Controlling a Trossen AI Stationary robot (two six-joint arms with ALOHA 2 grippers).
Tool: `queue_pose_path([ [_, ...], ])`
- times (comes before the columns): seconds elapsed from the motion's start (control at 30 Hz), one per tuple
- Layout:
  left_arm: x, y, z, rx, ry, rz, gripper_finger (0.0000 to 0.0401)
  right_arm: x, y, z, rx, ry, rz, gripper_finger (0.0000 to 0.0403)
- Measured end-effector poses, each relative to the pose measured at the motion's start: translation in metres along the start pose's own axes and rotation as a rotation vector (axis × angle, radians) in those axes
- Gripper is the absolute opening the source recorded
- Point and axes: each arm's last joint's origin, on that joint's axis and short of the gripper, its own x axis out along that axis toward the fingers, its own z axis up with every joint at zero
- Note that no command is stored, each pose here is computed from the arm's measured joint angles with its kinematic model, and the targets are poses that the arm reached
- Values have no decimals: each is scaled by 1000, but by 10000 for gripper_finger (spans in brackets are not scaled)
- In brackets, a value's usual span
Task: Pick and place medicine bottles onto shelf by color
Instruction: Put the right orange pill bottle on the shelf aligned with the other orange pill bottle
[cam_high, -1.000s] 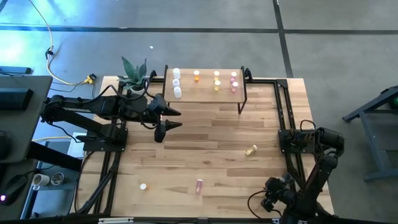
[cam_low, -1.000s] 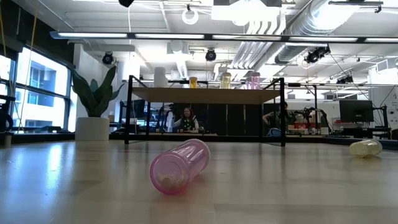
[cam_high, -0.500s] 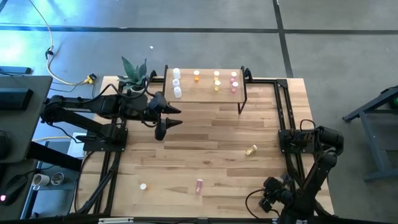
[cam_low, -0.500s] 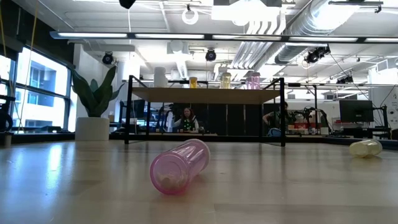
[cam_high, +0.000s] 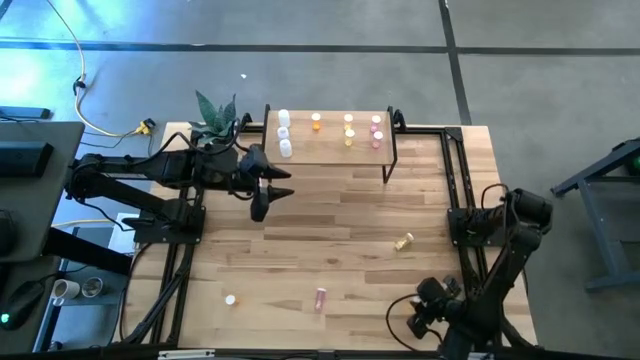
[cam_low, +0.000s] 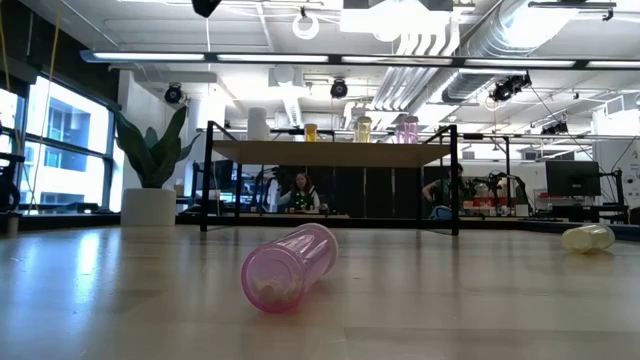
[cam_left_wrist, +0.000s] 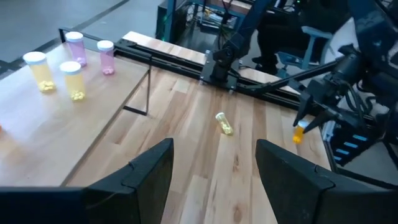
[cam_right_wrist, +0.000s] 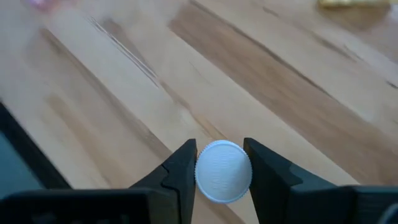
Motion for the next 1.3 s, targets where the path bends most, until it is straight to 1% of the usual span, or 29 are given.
queue_pose_path([
  [0.1, 0, -1, 0, 3, 11, -38, 216, -1, 5, 16, 14, -9, 30, 108],
  [0.23, 0, -3, -1, 42, 27, -101, 216, 0, 12, 44, -15, -10, 64, 108],
  [0.5, -1, -5, -4, 83, 69, -180, 220, 20, 31, 103, -47, -27, 141, 108],
  [0.73, -1, -4, -10, 108, 145, -206, 252, 39, 47, 157, -65, -84, 285, 108],
  [0.87, 2, -6, -11, 104, 163, -274, 267, 47, 52, 187, -87, -148, 362, 108],
  [0.97, 6, -8, -13, 100, 187, -328, 268, 52, 52, 207, -112, -168, 405, 108],
  [1.07, 11, -10, -15, 95, 222, -370, 268, 50, 52, 226, -157, -180, 425, 108],
  [1.3, 24, -11, -20, 102, 267, -405, 268, 36, 51, 275, -309, -252, 450, 108],
])
